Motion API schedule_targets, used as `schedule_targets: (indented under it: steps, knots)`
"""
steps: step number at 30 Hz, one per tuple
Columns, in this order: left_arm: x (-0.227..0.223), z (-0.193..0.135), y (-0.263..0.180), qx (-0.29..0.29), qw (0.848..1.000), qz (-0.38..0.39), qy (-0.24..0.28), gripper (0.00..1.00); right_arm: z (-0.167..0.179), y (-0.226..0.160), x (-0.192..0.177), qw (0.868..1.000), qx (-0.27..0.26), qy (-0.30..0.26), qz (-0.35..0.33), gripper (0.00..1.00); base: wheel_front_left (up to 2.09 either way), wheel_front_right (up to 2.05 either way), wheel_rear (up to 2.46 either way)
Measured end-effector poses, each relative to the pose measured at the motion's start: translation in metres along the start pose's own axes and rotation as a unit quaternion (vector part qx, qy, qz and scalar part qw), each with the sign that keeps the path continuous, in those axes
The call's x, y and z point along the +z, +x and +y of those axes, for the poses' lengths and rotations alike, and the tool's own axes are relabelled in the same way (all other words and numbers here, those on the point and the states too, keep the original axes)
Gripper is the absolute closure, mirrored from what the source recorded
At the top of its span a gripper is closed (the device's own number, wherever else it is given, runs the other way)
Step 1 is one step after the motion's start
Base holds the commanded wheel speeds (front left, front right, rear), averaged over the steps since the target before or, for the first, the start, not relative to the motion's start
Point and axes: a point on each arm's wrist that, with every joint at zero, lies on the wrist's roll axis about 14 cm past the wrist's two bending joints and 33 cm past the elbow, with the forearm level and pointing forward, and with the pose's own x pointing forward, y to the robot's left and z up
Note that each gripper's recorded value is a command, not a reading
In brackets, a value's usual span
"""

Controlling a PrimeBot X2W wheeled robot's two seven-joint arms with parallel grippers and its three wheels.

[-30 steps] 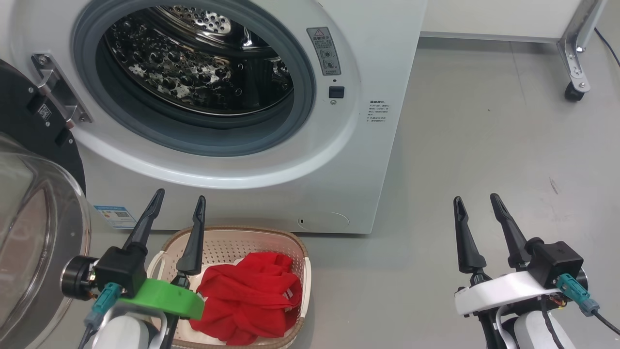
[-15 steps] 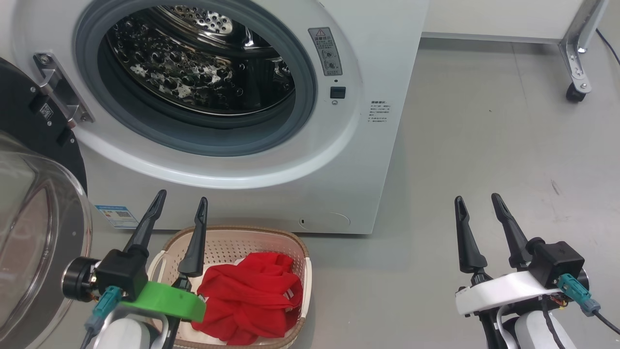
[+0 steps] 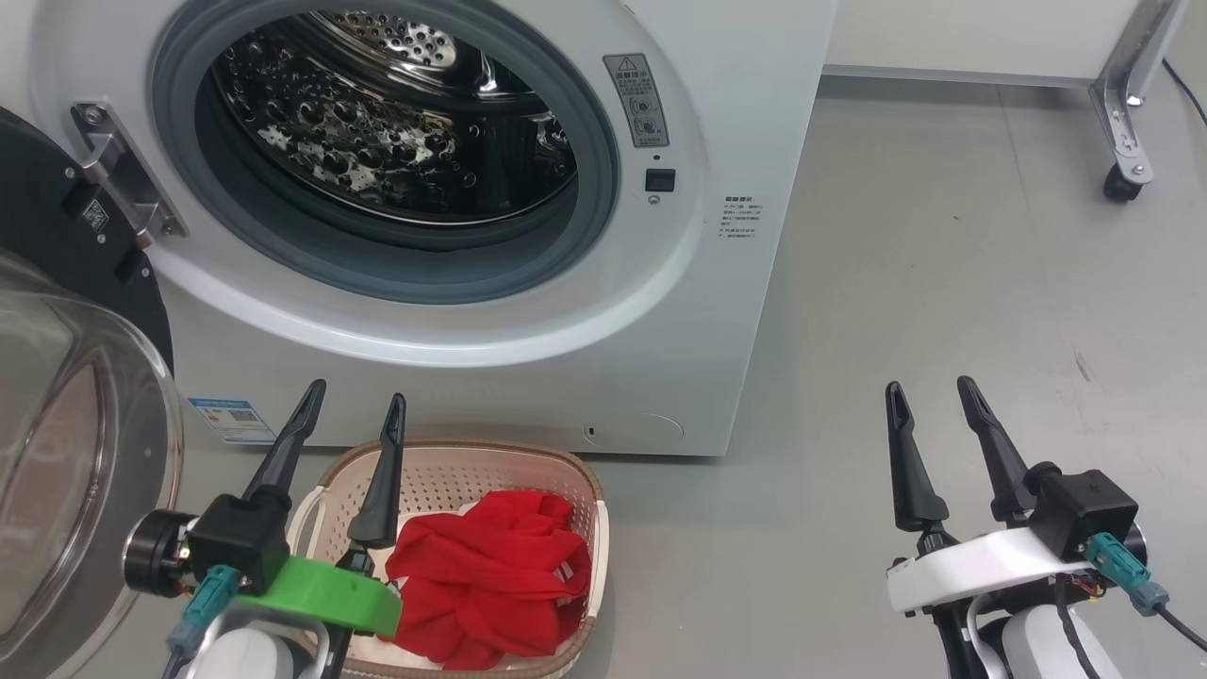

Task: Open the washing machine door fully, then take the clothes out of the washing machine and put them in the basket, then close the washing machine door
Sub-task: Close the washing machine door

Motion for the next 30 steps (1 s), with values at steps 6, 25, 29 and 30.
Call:
schedule_targets:
  steps: [6,25,29,30]
  knots:
    - [0.0004,-0.0001,-0.0001,0.0,1.0,-0.001,0.0,0.0,0.0003,-0.0001,0.0003,1.0,0.0,0.0,0.0,0.0,-0.55,0.55,0.0]
    - [-0.0025,-0.0022,-0.0002,0.0,1.0,0.004,0.001,0.0,-0.0006,0.0002,-0.0005,1.0,-0.001,0.001,0.0,0.0,-1.03,1.03,0.0]
    - [-0.001,-0.0015,0.0002,0.002,1.0,0.001,0.006,0.0,0.0003,0.0003,-0.0008,1.0,0.002,0.002,0.001,0.0,-1.33,1.33,0.0]
    - [-0.001,-0.0015,0.0002,0.002,1.0,0.001,0.007,0.0,0.0003,0.0003,-0.0008,1.0,0.002,0.002,0.001,0.0,-1.23,1.23,0.0]
